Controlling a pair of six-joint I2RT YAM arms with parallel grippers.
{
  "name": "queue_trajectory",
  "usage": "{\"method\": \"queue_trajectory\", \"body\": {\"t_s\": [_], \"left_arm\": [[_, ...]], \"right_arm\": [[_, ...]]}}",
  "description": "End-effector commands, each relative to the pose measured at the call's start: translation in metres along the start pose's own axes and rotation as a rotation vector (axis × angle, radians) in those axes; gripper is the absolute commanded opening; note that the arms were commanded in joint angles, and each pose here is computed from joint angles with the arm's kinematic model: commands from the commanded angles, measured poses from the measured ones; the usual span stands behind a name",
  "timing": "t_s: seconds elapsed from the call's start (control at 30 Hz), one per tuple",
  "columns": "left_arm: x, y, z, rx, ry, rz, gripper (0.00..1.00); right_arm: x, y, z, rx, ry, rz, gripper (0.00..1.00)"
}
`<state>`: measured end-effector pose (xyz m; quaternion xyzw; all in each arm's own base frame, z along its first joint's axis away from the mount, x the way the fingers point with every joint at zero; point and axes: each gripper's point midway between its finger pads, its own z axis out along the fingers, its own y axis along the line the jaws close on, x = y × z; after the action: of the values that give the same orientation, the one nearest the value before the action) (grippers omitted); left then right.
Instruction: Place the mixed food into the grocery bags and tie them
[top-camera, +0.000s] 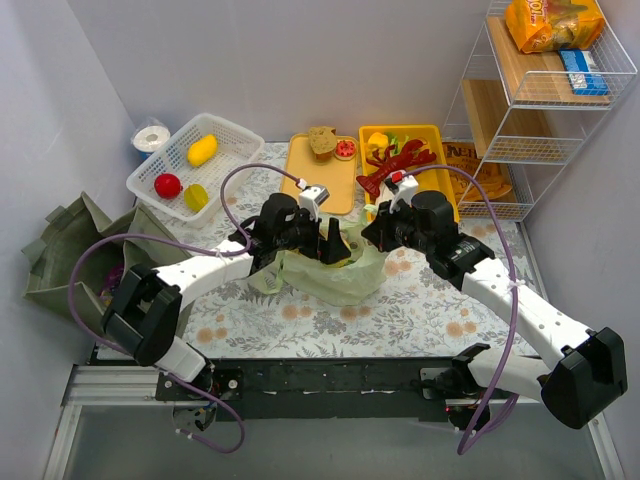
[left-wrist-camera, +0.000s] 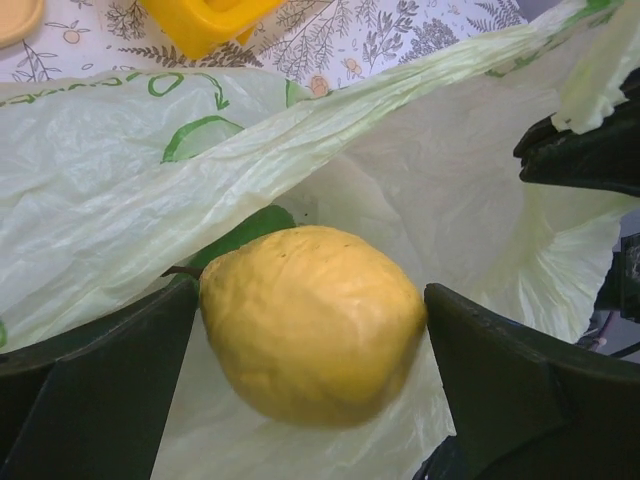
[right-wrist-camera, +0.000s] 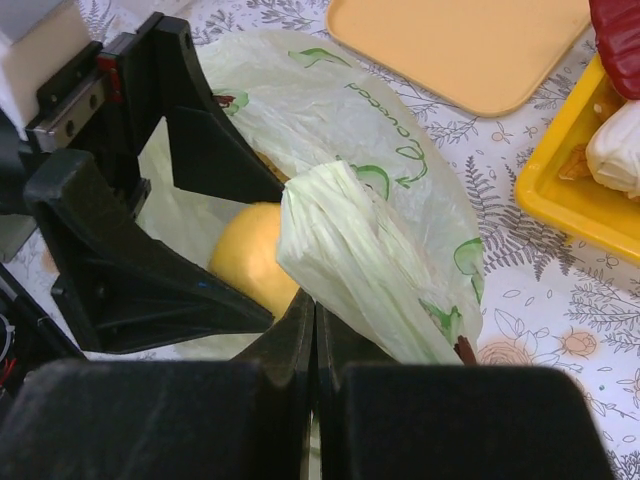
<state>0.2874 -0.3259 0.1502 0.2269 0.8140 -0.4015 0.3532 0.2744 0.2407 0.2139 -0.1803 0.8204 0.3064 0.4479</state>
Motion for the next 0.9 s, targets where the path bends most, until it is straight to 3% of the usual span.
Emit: {"method": "queue_trajectory", "body": {"t_s": [0.0,0.37,0.5,0.63,0.87], "left_arm": [[-0.041,-0.017,-0.024,-0.014,-0.103,0.103,0.98],[-0.031,-0.027,-0.090,-0.109,-0.063,0.159,0.98],[-0.003,-0.030,-0.106,-0.106,0.017,0.114,0.82],[0.026,-0.039,-0.114,-0.040,0.053,0.050,0.80],[0.061,0.009,-0.095,-0.227,0.078,-0.082,0.81]], "right_arm": [[-0.012,-0.006,-0.005,0.049,-0.040,0.000,0.01],[-0.036,-0.038,-0.014,0.239,-0.071,-0.052,0.01],[-0.040,-0.044,-0.010,0.258,-0.067,-0.058,0.01],[-0.043,-0.046,-0.006,0.255,-0.065,-0.058,0.01],[-0.041,-0.040,-0.005,0.219,-0.063,-0.049,0.01]]}}
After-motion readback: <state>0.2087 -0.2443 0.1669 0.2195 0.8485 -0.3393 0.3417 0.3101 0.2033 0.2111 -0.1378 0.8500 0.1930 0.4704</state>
